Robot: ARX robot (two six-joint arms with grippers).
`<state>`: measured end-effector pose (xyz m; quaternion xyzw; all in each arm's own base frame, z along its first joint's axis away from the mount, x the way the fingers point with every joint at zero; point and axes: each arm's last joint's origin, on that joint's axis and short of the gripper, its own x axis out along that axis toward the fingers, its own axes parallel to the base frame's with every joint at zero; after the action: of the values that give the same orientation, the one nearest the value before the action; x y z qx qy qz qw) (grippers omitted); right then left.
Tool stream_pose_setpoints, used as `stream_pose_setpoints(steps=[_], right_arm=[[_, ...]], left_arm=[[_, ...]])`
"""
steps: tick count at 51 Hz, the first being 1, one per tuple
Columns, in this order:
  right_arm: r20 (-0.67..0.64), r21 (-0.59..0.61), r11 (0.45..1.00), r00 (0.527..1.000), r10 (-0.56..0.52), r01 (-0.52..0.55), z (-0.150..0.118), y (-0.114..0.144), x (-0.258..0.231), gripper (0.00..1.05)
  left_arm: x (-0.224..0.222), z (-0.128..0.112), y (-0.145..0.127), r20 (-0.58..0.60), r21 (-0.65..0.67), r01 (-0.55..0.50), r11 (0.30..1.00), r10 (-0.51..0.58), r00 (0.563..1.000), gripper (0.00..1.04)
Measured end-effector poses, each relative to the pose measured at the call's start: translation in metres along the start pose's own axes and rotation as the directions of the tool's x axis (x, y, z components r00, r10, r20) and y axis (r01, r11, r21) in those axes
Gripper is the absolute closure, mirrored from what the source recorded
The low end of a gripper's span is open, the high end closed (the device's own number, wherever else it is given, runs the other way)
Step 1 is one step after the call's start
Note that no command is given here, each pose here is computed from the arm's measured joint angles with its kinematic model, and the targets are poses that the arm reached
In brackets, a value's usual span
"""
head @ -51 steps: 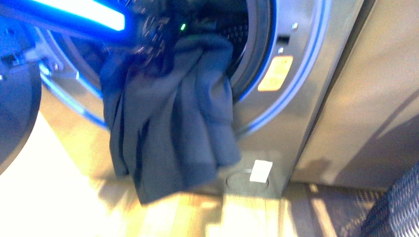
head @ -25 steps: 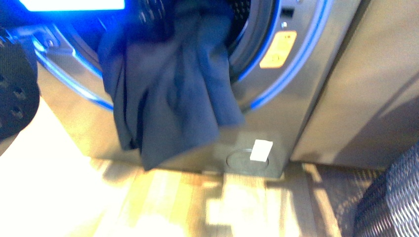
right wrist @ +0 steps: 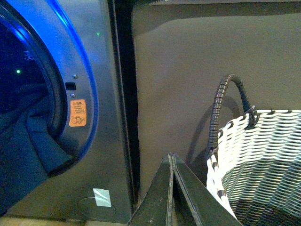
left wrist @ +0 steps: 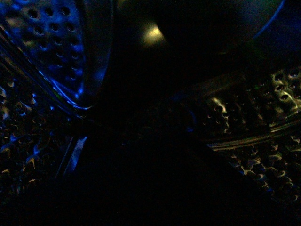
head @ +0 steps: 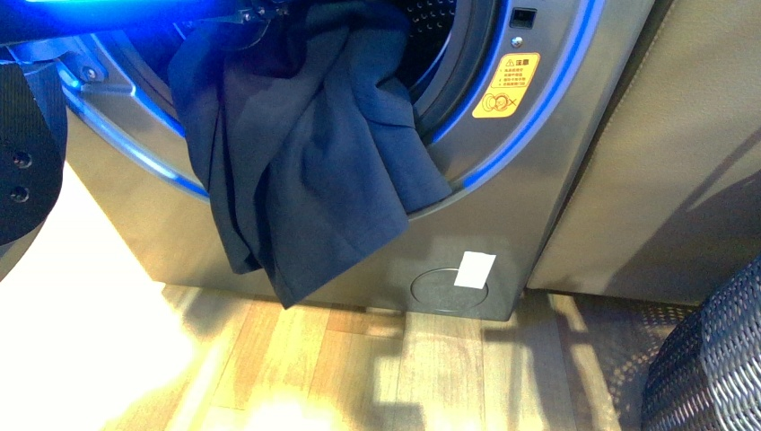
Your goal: Put clothes into washing machine
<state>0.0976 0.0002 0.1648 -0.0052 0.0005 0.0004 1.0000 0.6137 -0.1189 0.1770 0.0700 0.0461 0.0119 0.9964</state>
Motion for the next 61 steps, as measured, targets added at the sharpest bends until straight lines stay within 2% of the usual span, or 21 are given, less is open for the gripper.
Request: stream_pose_setpoints(steps=[1,7,12,13,19,20,24,36,51,55,61], right_arm=[[0.000,0.000,1.000,1.000,0.000,0.000,0.000,0.000,0.000,1.02],[0.000,0.000,1.000,1.000,0.000,0.000,0.000,0.000,0.000,1.02],[0.000,0.000,1.000,1.000,0.000,0.000,0.000,0.000,0.000,1.02],[0.000,0.000,1.000,1.000,0.000,0.000,0.000,0.000,0.000,1.02],[0.000,0.000,1.000,1.000,0.000,0.000,0.000,0.000,0.000,1.02],[0.000,0.000,1.000,1.000,0.000,0.000,0.000,0.000,0.000,1.02],[0.000,0.000,1.000,1.000,0.000,0.000,0.000,0.000,0.000,1.02],[0.000,0.000,1.000,1.000,0.000,0.000,0.000,0.000,0.000,1.02],[0.000,0.000,1.000,1.000,0.000,0.000,0.000,0.000,0.000,1.02],[0.000,0.000,1.000,1.000,0.000,0.000,0.000,0.000,0.000,1.02],[0.000,0.000,1.000,1.000,0.000,0.000,0.000,0.000,0.000,1.02]], left_arm=[[0.000,0.000,0.000,0.000,0.000,0.000,1.000,0.000,1.000,0.87],[0.000,-0.004,-0.003,-0.041,0.008,0.041,0.999,-0.041,0.998,0.61],[-0.001,-0.007,-0.005,-0.067,0.010,0.062,0.998,-0.062,0.996,0.46],[-0.001,-0.007,-0.005,-0.067,0.010,0.062,0.998,-0.062,0.996,0.46],[-0.002,-0.009,-0.009,-0.091,0.003,0.088,0.996,-0.088,0.992,0.23],[-0.002,-0.009,-0.011,-0.097,-0.001,0.096,0.995,-0.096,0.991,0.16],[-0.005,-0.006,-0.014,-0.074,-0.001,0.125,0.992,-0.125,0.989,0.05],[-0.050,0.011,-0.008,-0.044,0.027,0.163,0.986,-0.161,0.986,0.07],[-0.095,-0.025,-0.003,-0.126,0.050,0.216,0.975,-0.208,0.970,0.07],[-0.113,-0.024,0.000,-0.115,0.045,0.235,0.971,-0.229,0.967,0.07],[-0.143,-0.010,0.007,-0.063,0.034,0.257,0.966,-0.255,0.965,0.07]])
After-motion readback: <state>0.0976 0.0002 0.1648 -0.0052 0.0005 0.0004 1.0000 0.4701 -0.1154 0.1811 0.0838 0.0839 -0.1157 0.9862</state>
